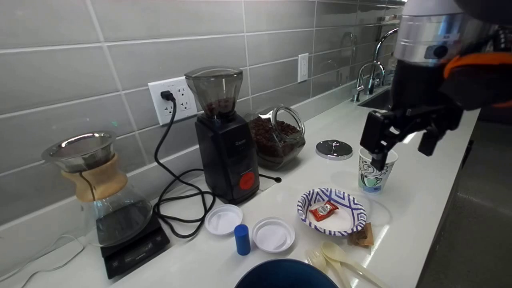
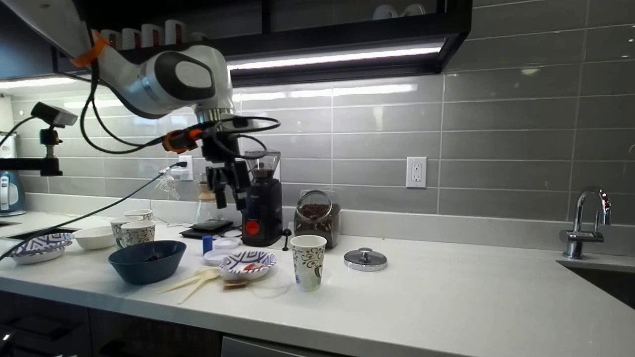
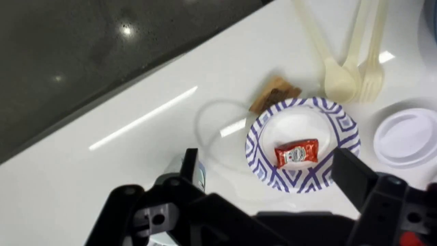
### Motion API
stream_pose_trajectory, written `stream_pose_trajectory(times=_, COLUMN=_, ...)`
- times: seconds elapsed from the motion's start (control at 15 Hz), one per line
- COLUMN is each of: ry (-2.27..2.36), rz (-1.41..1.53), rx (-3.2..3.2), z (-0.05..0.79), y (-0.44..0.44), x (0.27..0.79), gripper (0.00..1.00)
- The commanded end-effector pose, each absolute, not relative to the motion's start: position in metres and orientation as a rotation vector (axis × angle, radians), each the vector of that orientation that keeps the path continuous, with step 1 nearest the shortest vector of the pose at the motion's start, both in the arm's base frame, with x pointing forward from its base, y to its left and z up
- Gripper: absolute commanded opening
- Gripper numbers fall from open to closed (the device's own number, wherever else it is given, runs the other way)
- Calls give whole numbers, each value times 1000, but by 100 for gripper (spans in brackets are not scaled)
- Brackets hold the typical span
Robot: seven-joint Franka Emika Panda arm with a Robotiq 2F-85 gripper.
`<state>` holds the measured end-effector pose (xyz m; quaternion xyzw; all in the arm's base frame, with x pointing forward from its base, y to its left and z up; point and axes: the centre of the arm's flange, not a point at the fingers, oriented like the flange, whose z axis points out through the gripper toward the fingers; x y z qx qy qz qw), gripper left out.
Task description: Put the lid on the jar
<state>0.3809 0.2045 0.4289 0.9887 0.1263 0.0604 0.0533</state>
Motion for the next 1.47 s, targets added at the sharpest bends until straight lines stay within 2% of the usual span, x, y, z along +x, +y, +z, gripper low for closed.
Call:
stream_pose_trajectory(times=0.0, ry=627, rz=275, rx=3004, z=426, y=212, x=452, gripper=100)
stream_pose_trajectory(times=0.2, ry=840, rz=406, rx=2949, z=417, y=222, x=490, gripper=100)
stream_pose_trajectory(times=0.47, ry=865, rz=646, rx=2919, z=407, y=245, x=534, gripper=100)
stream_pose_trajectory(times=0.53, ry=842, rz=557, rx=2929, z=413, y=228, x=503, gripper=100)
stream_pose_trajectory(times=0.93, ry=850, rz=548, rx=2925, z=405, y=226, x=508, gripper=100)
stream_pose_trajectory(times=1.27, ry=1092, rz=638, rx=2984, z=378, y=230, x=543, gripper=100)
stream_pose_trajectory(times=1.33, ry=1120, rz=675, rx=2973, z=374, y=230, x=550, gripper=75)
stream_pose_trajectory(times=1.4, ry=1154, rz=718, rx=2958, z=372, y=230, x=556, gripper=74)
